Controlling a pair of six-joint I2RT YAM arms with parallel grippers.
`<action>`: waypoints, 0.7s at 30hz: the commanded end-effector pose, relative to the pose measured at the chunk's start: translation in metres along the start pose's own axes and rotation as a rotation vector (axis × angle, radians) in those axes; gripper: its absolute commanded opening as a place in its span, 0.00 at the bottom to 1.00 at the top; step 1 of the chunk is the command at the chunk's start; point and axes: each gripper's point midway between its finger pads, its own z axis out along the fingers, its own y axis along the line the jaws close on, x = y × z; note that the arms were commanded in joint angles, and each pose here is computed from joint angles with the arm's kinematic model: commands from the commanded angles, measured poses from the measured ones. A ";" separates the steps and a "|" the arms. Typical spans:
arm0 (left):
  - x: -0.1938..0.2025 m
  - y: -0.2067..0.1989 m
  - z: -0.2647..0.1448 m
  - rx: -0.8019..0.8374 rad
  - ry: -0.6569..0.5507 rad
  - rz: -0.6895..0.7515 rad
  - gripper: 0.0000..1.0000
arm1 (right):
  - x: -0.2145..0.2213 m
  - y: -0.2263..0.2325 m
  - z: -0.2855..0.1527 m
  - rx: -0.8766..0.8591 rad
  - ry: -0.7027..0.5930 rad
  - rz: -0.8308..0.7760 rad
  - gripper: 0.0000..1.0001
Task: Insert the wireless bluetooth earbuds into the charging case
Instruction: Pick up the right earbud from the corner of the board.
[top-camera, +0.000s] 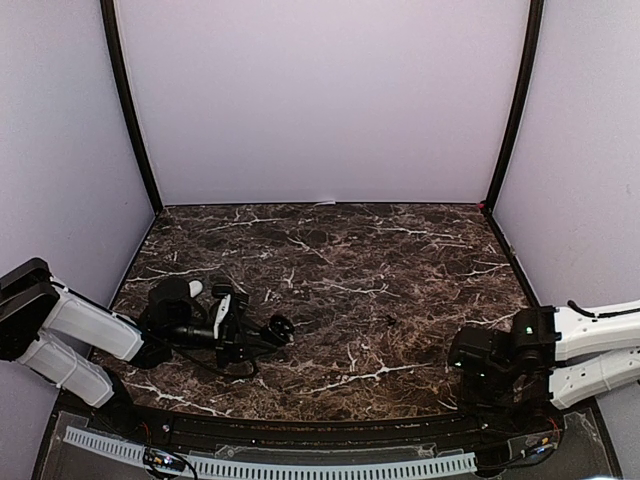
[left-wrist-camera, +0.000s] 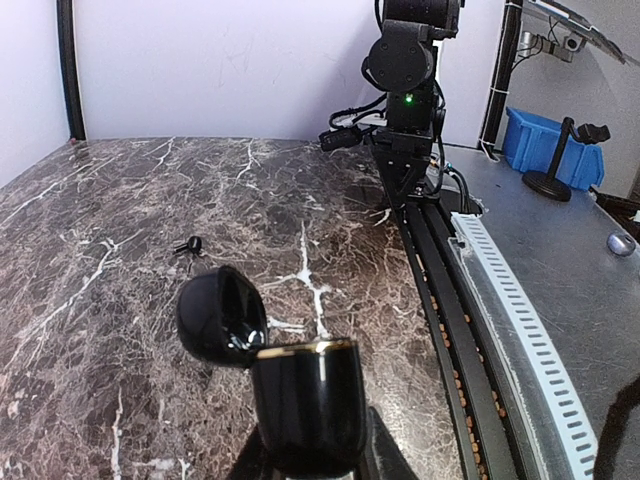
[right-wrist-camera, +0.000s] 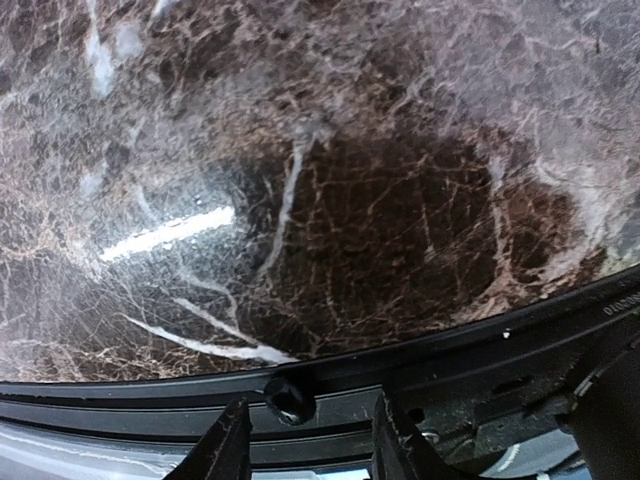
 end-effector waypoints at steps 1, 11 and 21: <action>-0.002 -0.003 -0.002 0.005 -0.011 0.016 0.00 | 0.001 0.012 0.003 -0.085 0.000 0.037 0.41; -0.001 -0.002 -0.002 0.000 -0.009 0.014 0.00 | 0.004 0.009 0.015 0.008 0.027 -0.017 0.36; -0.001 -0.002 -0.003 0.000 -0.008 0.015 0.00 | 0.002 0.014 0.013 0.022 0.020 -0.034 0.18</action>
